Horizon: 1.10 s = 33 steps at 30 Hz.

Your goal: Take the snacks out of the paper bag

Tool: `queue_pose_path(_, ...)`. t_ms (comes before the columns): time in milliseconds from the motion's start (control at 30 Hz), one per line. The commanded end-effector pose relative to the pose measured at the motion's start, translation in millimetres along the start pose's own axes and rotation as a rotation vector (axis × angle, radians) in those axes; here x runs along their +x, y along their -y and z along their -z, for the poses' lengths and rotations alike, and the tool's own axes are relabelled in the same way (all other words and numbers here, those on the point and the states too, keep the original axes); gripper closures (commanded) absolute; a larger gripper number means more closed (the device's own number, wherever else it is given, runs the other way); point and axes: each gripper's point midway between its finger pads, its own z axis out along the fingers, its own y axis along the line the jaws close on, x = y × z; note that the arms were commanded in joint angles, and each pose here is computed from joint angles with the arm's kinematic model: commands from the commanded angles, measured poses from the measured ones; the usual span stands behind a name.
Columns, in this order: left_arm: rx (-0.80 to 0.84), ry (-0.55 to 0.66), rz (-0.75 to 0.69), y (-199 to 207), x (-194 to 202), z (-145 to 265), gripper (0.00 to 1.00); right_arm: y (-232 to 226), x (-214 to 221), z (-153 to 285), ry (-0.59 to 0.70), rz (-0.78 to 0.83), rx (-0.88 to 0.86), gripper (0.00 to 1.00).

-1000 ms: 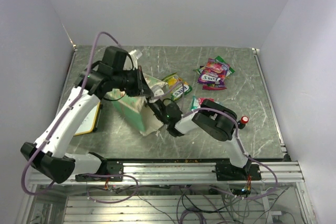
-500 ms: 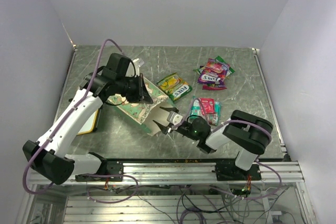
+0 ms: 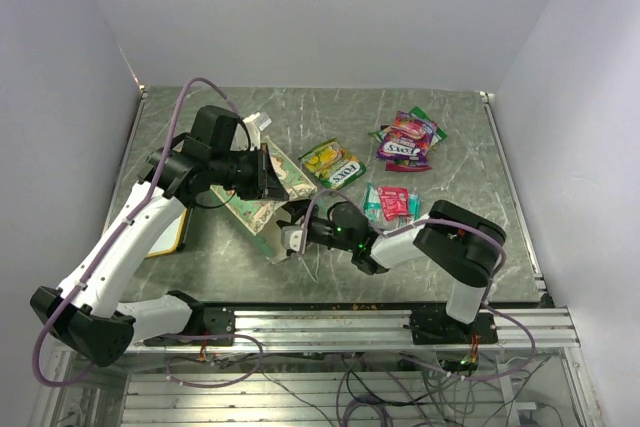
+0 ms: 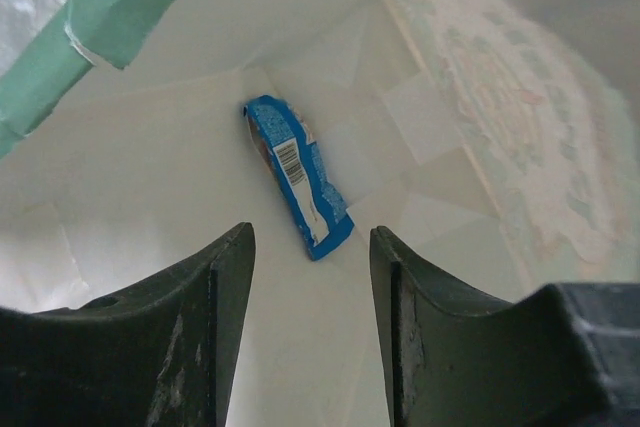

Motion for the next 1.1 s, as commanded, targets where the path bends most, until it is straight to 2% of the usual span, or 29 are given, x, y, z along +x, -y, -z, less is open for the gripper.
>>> queue_pose_path(0, 0.066, 0.043, -0.062, 16, -9, 10, 0.93, -3, 13, -18, -0.024, 0.095, -0.018, 0.52)
queue_pose_path(233, 0.109, 0.016, -0.09, 24, -3, 15, 0.93, 14, 29, -42, -0.034, 0.067, 0.089, 0.55)
queue_pose_path(700, 0.18, -0.006, -0.103, 40, -8, 16, 0.93, -3, 68, -83, -0.09, 0.015, 0.091, 0.53)
queue_pose_path(833, 0.189, -0.016, -0.075, 40, -8, 11, 0.93, 0, 74, -88, -0.104, -0.052, 0.129, 0.5)
queue_pose_path(1067, 0.213, -0.032, -0.048, 40, -2, 6, 0.93, 8, 86, -89, -0.152, -0.147, 0.186, 0.5)
